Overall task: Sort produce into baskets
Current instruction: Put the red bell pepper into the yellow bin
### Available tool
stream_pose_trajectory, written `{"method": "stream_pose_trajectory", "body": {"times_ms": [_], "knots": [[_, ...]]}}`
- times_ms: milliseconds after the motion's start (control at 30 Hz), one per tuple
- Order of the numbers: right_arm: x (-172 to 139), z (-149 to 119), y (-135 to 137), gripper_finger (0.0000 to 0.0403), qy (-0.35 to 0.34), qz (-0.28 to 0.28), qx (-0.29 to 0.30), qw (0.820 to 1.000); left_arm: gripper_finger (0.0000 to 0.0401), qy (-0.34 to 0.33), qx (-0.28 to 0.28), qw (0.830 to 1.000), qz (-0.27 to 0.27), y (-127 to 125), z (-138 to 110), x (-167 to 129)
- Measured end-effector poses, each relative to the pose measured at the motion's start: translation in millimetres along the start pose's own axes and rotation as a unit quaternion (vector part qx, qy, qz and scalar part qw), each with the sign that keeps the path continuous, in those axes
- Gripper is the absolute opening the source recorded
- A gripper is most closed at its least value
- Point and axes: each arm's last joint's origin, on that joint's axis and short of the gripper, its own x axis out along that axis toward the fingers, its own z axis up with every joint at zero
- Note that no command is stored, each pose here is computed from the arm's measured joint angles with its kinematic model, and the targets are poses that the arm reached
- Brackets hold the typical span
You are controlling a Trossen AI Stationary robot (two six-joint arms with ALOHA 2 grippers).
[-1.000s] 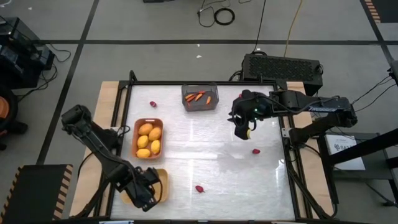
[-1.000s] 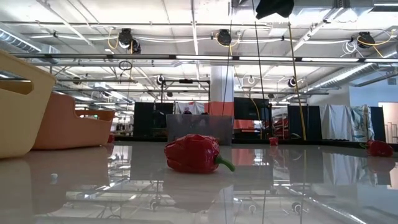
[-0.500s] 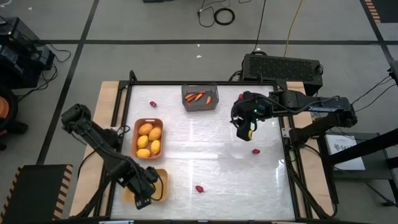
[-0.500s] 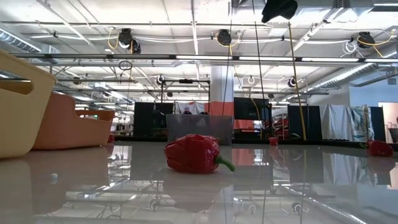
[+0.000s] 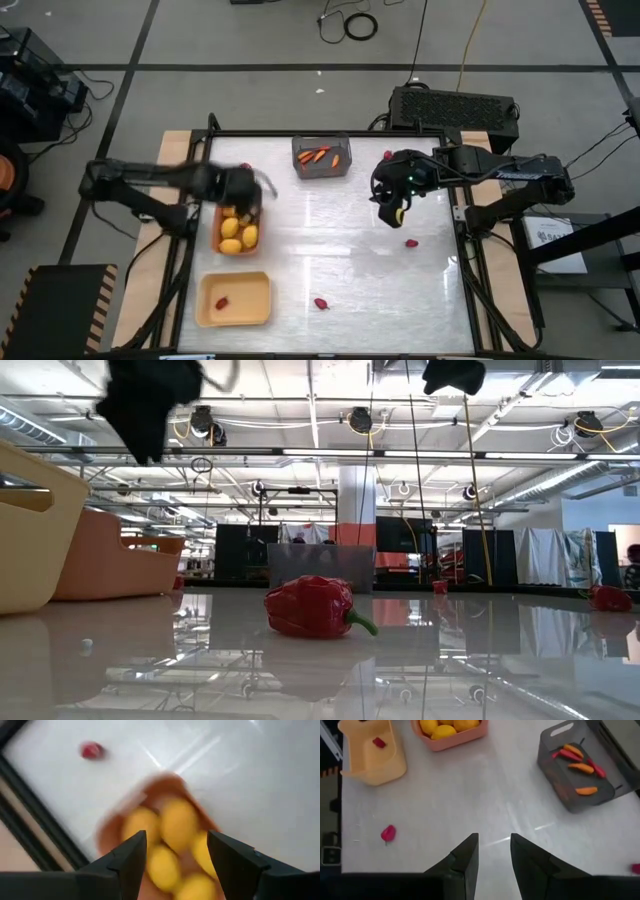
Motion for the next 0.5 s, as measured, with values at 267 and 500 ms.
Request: {"method": "stream_pose_trajectory", "body": {"times_ms": [267,500], "knots": [[-0.1,-0.5,1.2,0.0105,0.001,0.001,0.08,0.997,0.0217,0.014,-0.122,0.992,0.004,78.0,74.8,74.0],[-1.2,-4.7,12.4,0.0105,-0.001,0.002,0.108,0.994,0.0217,0.053,-0.295,0.952,0.062,129.4,95.1,115.5]]}}
